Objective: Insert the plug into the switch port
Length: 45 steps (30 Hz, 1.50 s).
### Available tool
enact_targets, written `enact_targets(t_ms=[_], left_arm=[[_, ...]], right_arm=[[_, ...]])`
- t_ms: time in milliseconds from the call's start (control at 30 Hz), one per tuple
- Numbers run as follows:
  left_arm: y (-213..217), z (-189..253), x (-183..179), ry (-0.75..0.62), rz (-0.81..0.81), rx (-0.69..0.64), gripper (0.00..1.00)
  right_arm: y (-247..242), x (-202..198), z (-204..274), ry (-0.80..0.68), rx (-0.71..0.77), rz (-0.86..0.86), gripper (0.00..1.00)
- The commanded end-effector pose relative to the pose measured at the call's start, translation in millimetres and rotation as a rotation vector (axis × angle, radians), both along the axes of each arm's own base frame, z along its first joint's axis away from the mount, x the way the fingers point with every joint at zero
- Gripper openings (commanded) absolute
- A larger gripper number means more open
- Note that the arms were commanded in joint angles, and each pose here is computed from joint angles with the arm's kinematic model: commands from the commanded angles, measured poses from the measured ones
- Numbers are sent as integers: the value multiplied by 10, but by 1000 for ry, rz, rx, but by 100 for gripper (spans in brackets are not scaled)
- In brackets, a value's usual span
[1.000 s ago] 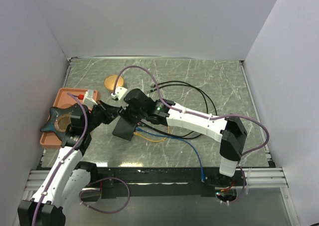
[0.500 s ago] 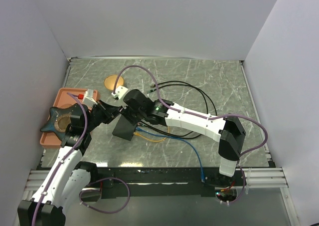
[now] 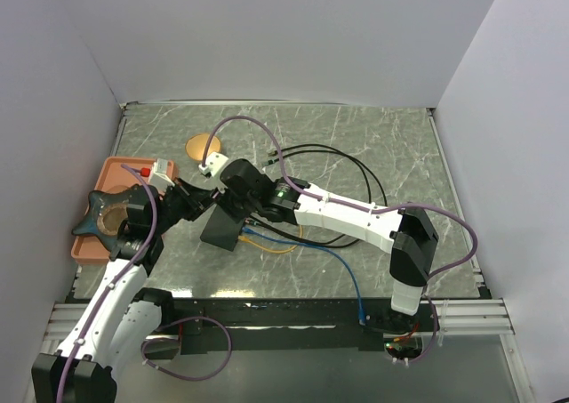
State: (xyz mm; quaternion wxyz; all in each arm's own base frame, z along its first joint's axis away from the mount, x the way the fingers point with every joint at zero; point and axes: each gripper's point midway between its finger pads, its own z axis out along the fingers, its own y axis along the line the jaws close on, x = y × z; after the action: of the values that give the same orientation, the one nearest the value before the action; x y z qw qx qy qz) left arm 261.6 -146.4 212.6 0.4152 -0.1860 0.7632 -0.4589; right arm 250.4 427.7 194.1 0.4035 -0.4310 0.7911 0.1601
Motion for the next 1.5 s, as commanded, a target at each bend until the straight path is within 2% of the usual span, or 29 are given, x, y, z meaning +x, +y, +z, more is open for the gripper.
enact_targets(t_ms=[0, 100, 133, 333, 433, 500, 600, 633, 700, 733, 833, 1067, 1200, 1467], left_arm=[[-39, 191, 20, -51, -23, -11, 1], [-45, 176, 18, -46, -27, -10, 1], [-44, 176, 20, -45, -26, -10, 1], [-38, 219, 9, -60, -23, -12, 1], [-34, 208, 8, -59, -22, -7, 2], [-34, 200, 9, -56, -22, -7, 3], [-30, 191, 19, -58, -21, 2, 14], [-24, 183, 20, -56, -19, 7, 30], [-8, 173, 29, -61, -14, 23, 53], [3, 163, 24, -58, -9, 31, 69], [64, 130, 48, -57, 24, 59, 87], [214, -57, 146, -20, 108, 130, 93], [339, -303, 234, 33, 176, 184, 97], [374, -713, 353, 106, 160, 278, 99]], right_arm=[[1, 8, 349, -44, 94, -15, 50], [-9, 12, 355, -50, 100, -19, 46], [-13, 15, 348, -49, 99, -19, 37], [6, 29, 267, -41, 75, -19, 8], [-4, 36, 266, -46, 72, -26, 0], [-4, 39, 268, -49, 74, -27, 0], [-29, 47, 268, -55, 70, -29, 0], [-41, 47, 261, -60, 62, -28, 0], [-71, 60, 257, -69, 53, -37, 0], [-93, 60, 253, -72, 49, -35, 0], [-173, 64, 228, -89, 31, -42, 0], [-391, 114, 88, -85, -13, -73, 0], [-539, 217, -39, -49, -18, -100, 0], [-701, 351, -248, -25, -30, -115, 0]])
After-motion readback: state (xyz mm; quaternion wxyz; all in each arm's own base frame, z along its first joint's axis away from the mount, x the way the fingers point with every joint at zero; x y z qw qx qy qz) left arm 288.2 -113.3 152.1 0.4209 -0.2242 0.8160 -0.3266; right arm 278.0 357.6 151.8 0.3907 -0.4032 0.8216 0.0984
